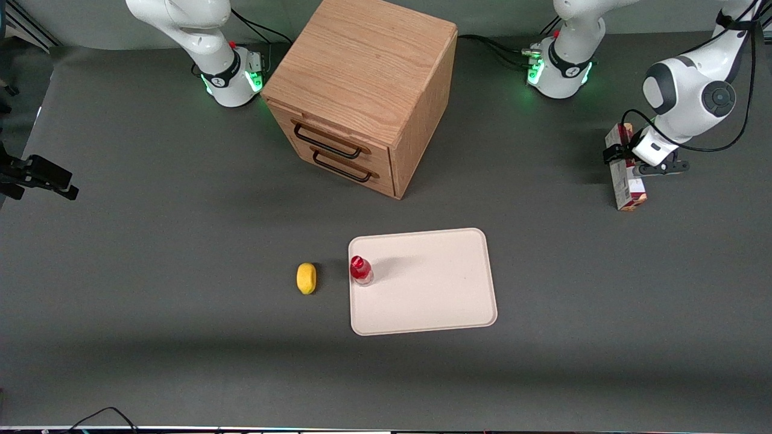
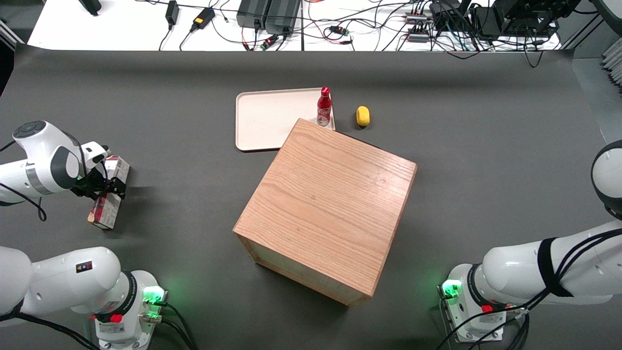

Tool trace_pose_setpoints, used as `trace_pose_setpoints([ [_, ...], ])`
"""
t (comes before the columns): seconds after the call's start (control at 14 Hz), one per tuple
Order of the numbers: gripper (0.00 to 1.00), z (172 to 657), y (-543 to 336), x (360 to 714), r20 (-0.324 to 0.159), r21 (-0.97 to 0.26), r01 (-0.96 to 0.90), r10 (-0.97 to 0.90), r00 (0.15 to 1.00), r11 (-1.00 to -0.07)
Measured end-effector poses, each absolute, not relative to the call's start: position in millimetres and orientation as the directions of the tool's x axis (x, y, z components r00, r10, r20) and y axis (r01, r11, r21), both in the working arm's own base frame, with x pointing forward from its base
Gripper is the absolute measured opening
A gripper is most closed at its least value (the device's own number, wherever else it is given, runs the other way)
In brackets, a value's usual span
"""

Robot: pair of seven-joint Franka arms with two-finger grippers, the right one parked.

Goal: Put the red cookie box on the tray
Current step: 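Lift the cookie box and tip it over with the left gripper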

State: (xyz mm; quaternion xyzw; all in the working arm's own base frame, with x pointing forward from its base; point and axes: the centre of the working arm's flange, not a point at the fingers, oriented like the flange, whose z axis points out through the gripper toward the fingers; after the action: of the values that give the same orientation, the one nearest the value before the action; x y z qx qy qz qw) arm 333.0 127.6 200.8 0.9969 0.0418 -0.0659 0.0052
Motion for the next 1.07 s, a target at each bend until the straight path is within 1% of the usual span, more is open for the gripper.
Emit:
trace_pose_setpoints([
  [0.07,0.73,201,128,333,-0.131,0.005,0.084,0.082,0.988,-0.996],
  [0.14,0.59,201,128,333,-0.131,0.005,0.084,0.082,0.988,-0.996],
  [0.29,0.36,201,128,333,-0.128,0.004,0.084,0.083,0.988,-0.996],
  [0.43,0.16,202,128,334,-0.125,0.003,0.084,0.083,0.989,-0.996],
  [0.5,0.14,202,128,334,-0.124,0.003,0.084,0.083,0.989,-0.996],
  [0.64,0.13,202,129,335,-0.122,0.003,0.084,0.083,0.989,-0.996],
  [0.71,0.11,205,129,337,-0.115,0.001,0.083,0.083,0.99,-0.997],
  [0.93,0.1,224,136,360,-0.075,-0.013,0.074,0.075,0.994,-0.997],
  [1.07,0.1,255,138,381,-0.088,-0.017,0.057,0.059,0.994,-0.998],
])
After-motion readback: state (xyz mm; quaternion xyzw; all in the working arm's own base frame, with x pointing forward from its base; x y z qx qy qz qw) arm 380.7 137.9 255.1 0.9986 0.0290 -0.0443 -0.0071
